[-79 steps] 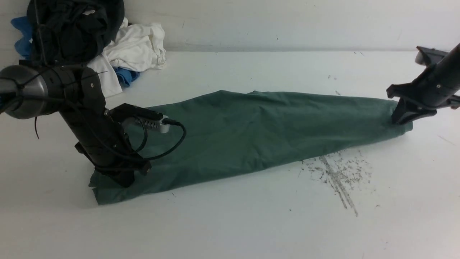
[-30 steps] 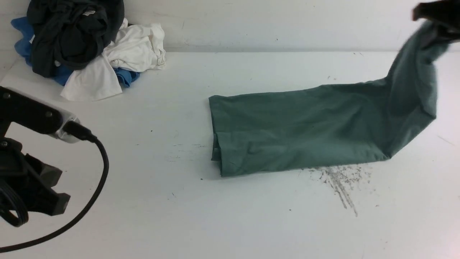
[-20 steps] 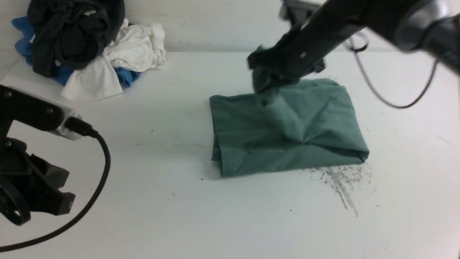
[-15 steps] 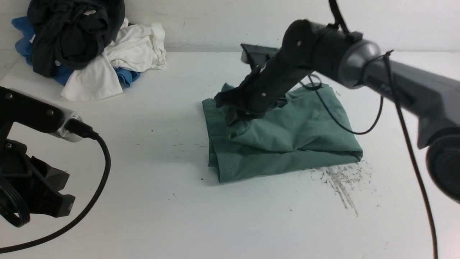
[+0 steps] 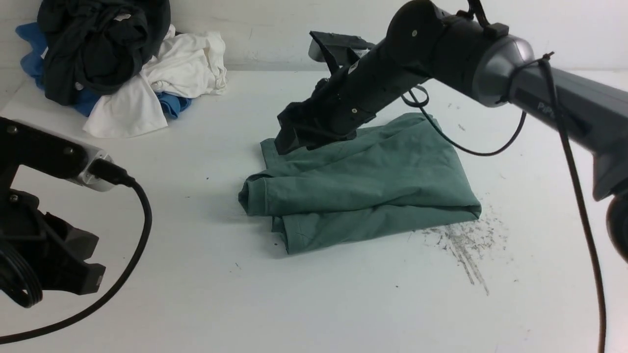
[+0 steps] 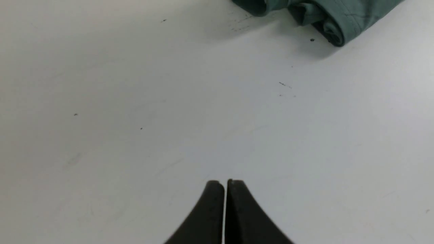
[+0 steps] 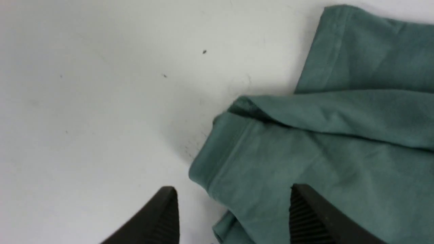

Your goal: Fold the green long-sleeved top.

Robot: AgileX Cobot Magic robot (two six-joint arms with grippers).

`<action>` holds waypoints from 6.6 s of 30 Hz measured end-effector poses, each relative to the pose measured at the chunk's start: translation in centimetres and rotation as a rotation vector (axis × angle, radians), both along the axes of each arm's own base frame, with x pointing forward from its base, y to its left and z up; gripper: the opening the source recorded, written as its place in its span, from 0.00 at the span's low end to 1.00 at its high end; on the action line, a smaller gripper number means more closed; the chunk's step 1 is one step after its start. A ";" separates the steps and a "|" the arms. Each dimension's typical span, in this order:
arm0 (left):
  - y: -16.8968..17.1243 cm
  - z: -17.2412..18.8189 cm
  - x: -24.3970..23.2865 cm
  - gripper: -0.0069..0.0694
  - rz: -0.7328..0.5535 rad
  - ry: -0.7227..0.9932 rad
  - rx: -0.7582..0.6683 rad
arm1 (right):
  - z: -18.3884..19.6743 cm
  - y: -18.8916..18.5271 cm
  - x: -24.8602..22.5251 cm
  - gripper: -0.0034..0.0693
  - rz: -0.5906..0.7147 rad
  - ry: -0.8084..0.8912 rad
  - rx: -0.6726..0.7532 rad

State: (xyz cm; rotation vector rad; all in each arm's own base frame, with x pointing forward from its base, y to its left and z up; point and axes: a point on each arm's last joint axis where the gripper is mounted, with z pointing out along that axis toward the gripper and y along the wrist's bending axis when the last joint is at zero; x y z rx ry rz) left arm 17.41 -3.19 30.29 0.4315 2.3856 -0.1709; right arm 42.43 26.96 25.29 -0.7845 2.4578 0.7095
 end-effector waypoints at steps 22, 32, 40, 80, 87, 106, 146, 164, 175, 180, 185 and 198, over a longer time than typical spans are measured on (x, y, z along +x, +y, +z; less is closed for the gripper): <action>-0.3 0.2 0.1 0.08 0.010 -0.015 -0.051 | -0.4 0.6 -1.8 0.03 0.176 -0.012 -0.232; -0.3 0.2 0.1 0.08 0.004 -0.016 -0.045 | -8.4 1.2 -3.9 0.03 0.166 0.148 -0.298; -0.3 0.2 0.1 0.08 0.003 -0.013 -0.046 | -8.9 2.4 -1.3 0.03 0.040 -0.061 -0.172; 2.3 -2.7 -12.1 0.08 0.108 -0.952 0.019 | 8.3 -18.7 -29.2 0.03 -0.215 -0.908 0.122; 2.3 -3.1 -12.0 0.08 0.107 -0.937 0.019 | -0.1 -20.5 -31.6 0.03 -0.262 -0.937 0.158; 2.3 -3.1 -12.0 0.08 0.107 -0.937 0.018 | -7.9 -23.9 -35.8 0.03 -0.284 -0.749 -0.053; 2.2 -3.4 -12.1 0.08 0.097 -0.912 0.019 | -7.2 -27.1 -36.9 0.03 -0.850 -0.819 -0.039; 2.4 -4.6 -12.2 0.08 0.111 -0.920 0.061 | -7.2 -27.1 -36.9 0.03 -0.850 -0.819 -0.041; 3.1 -11.5 -11.8 0.08 0.342 -0.733 -0.098 | -7.2 -27.1 -36.9 0.03 -0.849 -0.818 -0.042; 2.9 -12.9 -12.1 0.08 0.340 -0.555 -0.148 | -7.2 -27.1 -36.9 0.03 -0.849 -0.818 -0.042; 2.6 -13.0 -12.2 0.08 0.288 -0.533 -0.159 | -7.2 -27.1 -36.9 0.03 -0.849 -0.818 -0.042; 2.6 -13.0 -12.2 0.08 0.268 -0.532 -0.160 | -7.2 -27.1 -36.9 0.03 -0.849 -0.818 -0.042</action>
